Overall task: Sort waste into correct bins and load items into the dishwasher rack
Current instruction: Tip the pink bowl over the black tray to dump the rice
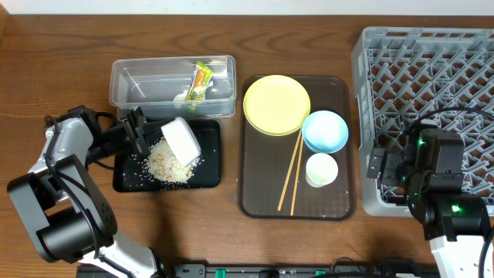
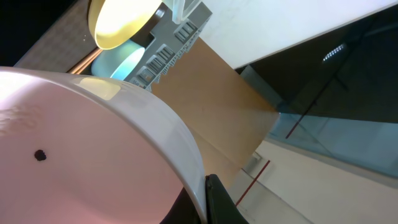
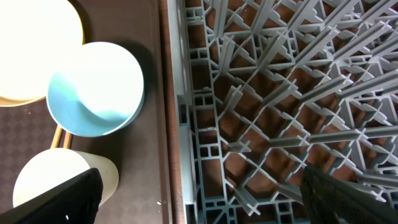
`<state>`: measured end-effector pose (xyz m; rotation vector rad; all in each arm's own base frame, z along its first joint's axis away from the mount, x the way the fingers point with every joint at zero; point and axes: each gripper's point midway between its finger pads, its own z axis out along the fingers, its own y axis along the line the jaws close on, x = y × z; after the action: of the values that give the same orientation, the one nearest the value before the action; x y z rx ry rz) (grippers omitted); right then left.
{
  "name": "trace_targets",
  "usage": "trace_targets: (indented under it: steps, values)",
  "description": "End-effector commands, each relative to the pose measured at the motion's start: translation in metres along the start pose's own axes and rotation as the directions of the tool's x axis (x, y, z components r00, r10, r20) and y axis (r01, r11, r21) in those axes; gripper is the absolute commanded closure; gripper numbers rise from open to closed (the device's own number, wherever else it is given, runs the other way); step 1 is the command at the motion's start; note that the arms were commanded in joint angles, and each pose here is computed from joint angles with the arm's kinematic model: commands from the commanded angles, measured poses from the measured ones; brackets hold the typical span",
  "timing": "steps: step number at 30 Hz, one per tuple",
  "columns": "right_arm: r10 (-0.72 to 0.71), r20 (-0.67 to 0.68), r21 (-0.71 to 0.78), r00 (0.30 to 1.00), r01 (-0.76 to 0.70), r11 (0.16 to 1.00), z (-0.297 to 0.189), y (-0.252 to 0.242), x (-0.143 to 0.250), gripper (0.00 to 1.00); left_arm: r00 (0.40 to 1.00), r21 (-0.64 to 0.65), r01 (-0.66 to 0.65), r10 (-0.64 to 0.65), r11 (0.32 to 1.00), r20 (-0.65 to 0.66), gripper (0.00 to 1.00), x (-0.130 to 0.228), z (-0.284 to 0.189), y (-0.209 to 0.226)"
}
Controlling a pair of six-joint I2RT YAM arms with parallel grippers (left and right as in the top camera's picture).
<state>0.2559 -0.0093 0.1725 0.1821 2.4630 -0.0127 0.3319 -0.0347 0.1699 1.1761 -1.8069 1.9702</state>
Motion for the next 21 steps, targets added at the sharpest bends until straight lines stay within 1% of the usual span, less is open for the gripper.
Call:
trace_targets:
  steps: [1, 5, 8, 10, 16, 19, 21]
  values:
    - [0.012, 0.021, -0.002, 1.000, -0.012, 1.000, -0.005, -0.001, -0.008, 0.01, 0.998, 0.023, -0.064, 0.064, 0.998, -0.006, 0.94, -0.002, -0.001, -0.004]
    - [0.012, 0.021, -0.002, 1.000, -0.012, 1.000, -0.005, -0.001, -0.008, 0.01, 0.965, 0.012, -0.262, 0.262, 0.965, 0.008, 0.94, -0.010, -0.001, -0.006]
    - [0.012, 0.021, -0.002, 1.000, -0.012, 1.000, -0.005, -0.001, -0.008, 0.01, 0.914, 0.012, -0.405, 0.405, 0.914, 0.014, 0.94, -0.014, -0.001, -0.008]
    - [0.012, 0.020, -0.002, 1.000, -0.012, 1.000, -0.005, -0.001, -0.008, 0.01, 0.885, 0.011, -0.465, 0.465, 0.885, 0.017, 0.94, -0.016, -0.001, -0.010]
    - [0.012, 0.021, -0.002, 1.000, -0.012, 1.000, -0.005, -0.001, -0.008, 0.01, 0.846, 0.010, -0.534, 0.533, 0.846, 0.023, 0.94, -0.021, -0.001, -0.014]
    - [0.012, 0.021, -0.002, 1.000, -0.012, 1.000, -0.005, -0.001, -0.008, 0.01, 0.845, 0.010, -0.534, 0.534, 0.845, 0.023, 0.94, -0.021, -0.001, -0.014]
    - [0.012, 0.021, -0.002, 1.000, -0.012, 1.000, -0.005, -0.001, -0.008, 0.01, 0.857, 0.011, -0.516, 0.515, 0.857, 0.021, 0.94, -0.020, -0.001, -0.013]
